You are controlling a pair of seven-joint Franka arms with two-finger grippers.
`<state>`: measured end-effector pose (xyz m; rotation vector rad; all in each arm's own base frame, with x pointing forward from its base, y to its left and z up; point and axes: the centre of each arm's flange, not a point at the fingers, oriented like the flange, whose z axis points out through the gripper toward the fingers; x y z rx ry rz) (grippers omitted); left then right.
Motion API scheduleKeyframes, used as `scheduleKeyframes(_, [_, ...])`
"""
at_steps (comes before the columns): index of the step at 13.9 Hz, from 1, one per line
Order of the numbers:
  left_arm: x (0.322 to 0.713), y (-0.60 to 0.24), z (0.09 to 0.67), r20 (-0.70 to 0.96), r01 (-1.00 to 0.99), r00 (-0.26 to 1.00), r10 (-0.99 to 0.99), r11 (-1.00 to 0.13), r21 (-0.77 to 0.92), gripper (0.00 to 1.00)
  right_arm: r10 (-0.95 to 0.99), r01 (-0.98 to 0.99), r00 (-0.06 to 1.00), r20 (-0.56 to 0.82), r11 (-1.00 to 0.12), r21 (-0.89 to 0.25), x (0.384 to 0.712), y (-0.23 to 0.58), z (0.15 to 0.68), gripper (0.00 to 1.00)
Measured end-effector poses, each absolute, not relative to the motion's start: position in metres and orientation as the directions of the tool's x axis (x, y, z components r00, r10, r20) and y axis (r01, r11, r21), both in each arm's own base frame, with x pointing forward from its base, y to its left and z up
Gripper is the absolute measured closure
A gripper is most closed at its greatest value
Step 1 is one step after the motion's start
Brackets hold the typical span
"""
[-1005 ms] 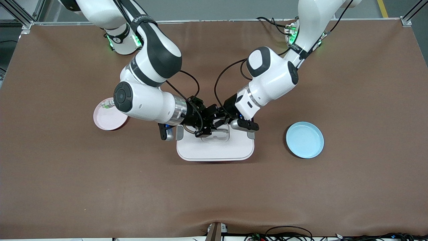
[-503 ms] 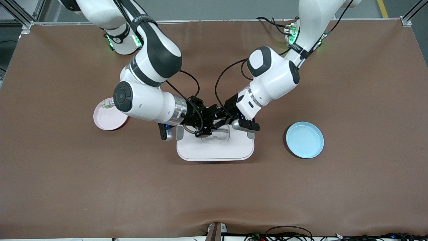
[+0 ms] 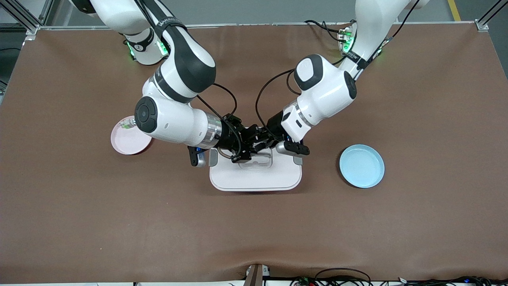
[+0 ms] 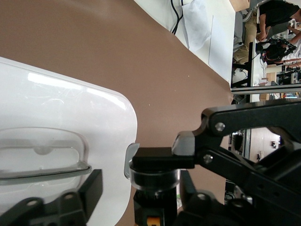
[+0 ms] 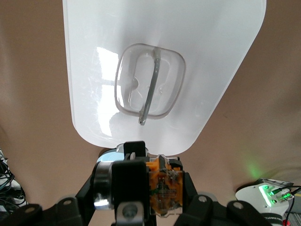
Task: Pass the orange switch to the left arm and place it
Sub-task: 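Grasp the switch with the left gripper while the right gripper releases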
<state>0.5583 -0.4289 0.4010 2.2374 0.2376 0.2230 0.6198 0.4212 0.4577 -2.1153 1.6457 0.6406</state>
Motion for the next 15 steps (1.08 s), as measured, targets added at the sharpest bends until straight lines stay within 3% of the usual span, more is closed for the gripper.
scheduleKeyframes(3, [0.557, -0.431, 0.407, 0.085, 0.086, 0.966, 0.244, -0.614, 0.785, 0.61, -0.796, -0.97, 0.207, -0.569, -0.242, -0.016, 0.619, 0.424, 0.453, 0.27])
scheduleKeyframes(4, [0.558, -0.43, 0.407, 0.082, 0.091, 0.965, 0.247, -0.612, 0.785, 0.66, -0.795, -0.971, 0.207, -0.57, -0.24, -0.018, 0.62, 0.424, 0.453, 0.27])
scheduleKeyframes(10, [0.558, -0.43, 0.407, 0.08, 0.091, 0.966, 0.247, -0.612, 0.785, 0.66, -0.795, -0.971, 0.207, -0.571, -0.24, -0.018, 0.62, 0.424, 0.453, 0.27])
scheduleKeyframes(13, [0.557, -0.429, 0.402, 0.076, 0.089, 0.969, 0.235, -0.621, 0.779, 0.66, -0.796, -0.973, 0.205, -0.57, -0.23, -0.029, 0.625, 0.418, 0.458, 0.02])
scheduleKeyframes(15, [0.558, -0.427, 0.401, 0.073, 0.091, 0.97, 0.234, -0.622, 0.778, 0.66, -0.795, -0.973, 0.207, -0.57, -0.226, -0.038, 0.628, 0.415, 0.464, 0.0])
